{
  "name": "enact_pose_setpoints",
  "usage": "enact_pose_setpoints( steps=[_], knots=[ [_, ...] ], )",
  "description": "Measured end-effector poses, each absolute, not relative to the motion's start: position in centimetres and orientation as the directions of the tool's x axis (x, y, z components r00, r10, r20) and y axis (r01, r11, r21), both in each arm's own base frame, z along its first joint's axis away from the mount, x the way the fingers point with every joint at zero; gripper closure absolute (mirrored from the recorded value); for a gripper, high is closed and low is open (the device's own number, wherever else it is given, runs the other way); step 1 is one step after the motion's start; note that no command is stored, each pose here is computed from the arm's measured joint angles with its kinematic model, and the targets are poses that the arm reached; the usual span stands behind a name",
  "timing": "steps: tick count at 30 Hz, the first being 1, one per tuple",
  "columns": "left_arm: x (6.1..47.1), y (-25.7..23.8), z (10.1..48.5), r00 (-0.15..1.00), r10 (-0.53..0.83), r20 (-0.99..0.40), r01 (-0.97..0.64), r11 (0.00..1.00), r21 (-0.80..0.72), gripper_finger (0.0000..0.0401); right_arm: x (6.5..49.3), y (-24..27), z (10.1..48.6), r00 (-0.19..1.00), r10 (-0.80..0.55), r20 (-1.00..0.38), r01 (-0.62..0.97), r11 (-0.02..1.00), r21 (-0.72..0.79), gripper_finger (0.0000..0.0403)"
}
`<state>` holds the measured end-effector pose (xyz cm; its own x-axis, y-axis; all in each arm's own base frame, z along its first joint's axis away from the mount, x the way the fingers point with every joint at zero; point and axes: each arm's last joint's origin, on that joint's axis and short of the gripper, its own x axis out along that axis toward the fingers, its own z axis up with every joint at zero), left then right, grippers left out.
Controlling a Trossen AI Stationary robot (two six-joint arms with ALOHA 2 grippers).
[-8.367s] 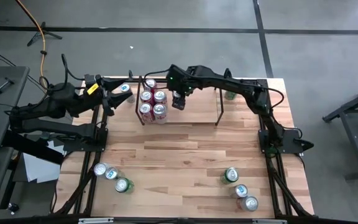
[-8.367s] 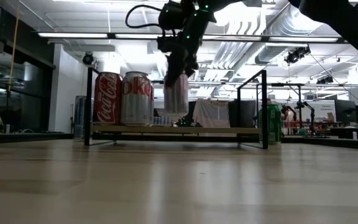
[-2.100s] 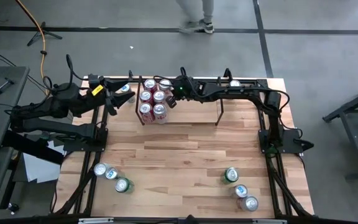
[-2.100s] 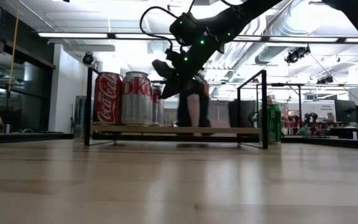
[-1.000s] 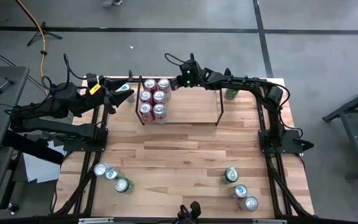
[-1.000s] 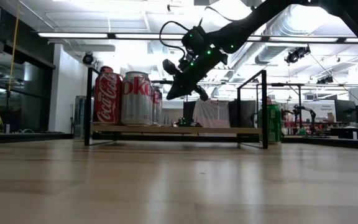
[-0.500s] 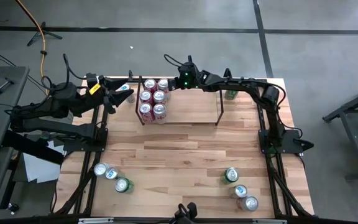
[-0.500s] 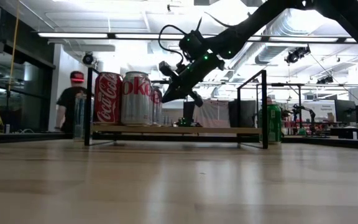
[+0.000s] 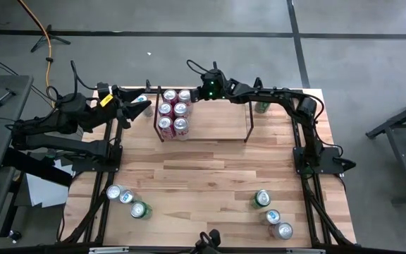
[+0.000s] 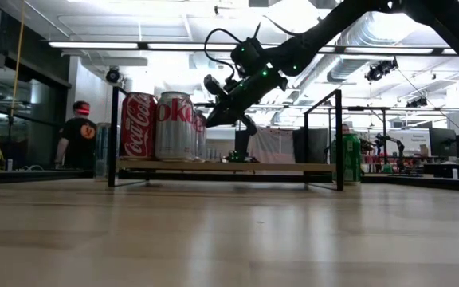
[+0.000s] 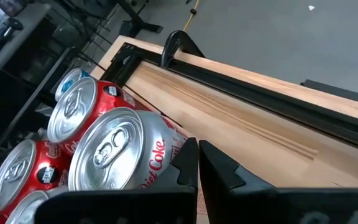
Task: Place canned beverage on shelf
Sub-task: Put the silver soda can on the shelf aligned with the other silver soda cans, then put the top blue soda can on the shelf
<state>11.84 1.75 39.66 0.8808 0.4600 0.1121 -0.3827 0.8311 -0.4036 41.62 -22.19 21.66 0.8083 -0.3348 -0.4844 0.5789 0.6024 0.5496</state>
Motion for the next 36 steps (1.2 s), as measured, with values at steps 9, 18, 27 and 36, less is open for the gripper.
enact_pose_setpoints(
  steps=[9, 18, 27, 36],
  knots=[
    [11.8, 1.8, 39.7, 0.881, 0.460, 0.112, -0.383, 0.831, -0.404, 0.0105, 41.7, -22.1, 21.7, 0.822, -0.306, -0.481, 0.555, 0.624, 0.551, 0.0403],
    [11.8, 1.8, 39.7, 0.881, 0.460, 0.112, -0.383, 0.831, -0.403, 0.0105, 40.5, -23.0, 23.2, 0.819, -0.322, -0.474, 0.554, 0.660, 0.508, 0.0403],
    [11.9, 1.7, 39.6, 0.884, 0.455, 0.107, -0.380, 0.834, -0.401, 0.0105, 33.8, -21.3, 30.5, 0.720, -0.318, -0.618, 0.549, 0.805, 0.225, 0.0403],
    [12.2, 1.6, 39.5, 0.914, 0.393, 0.096, -0.339, 0.873, -0.350, 0.0105, 26.2, -11.9, 37.9, 0.788, -0.256, -0.560, 0.384, 0.915, 0.123, 0.0403]
  ],
)
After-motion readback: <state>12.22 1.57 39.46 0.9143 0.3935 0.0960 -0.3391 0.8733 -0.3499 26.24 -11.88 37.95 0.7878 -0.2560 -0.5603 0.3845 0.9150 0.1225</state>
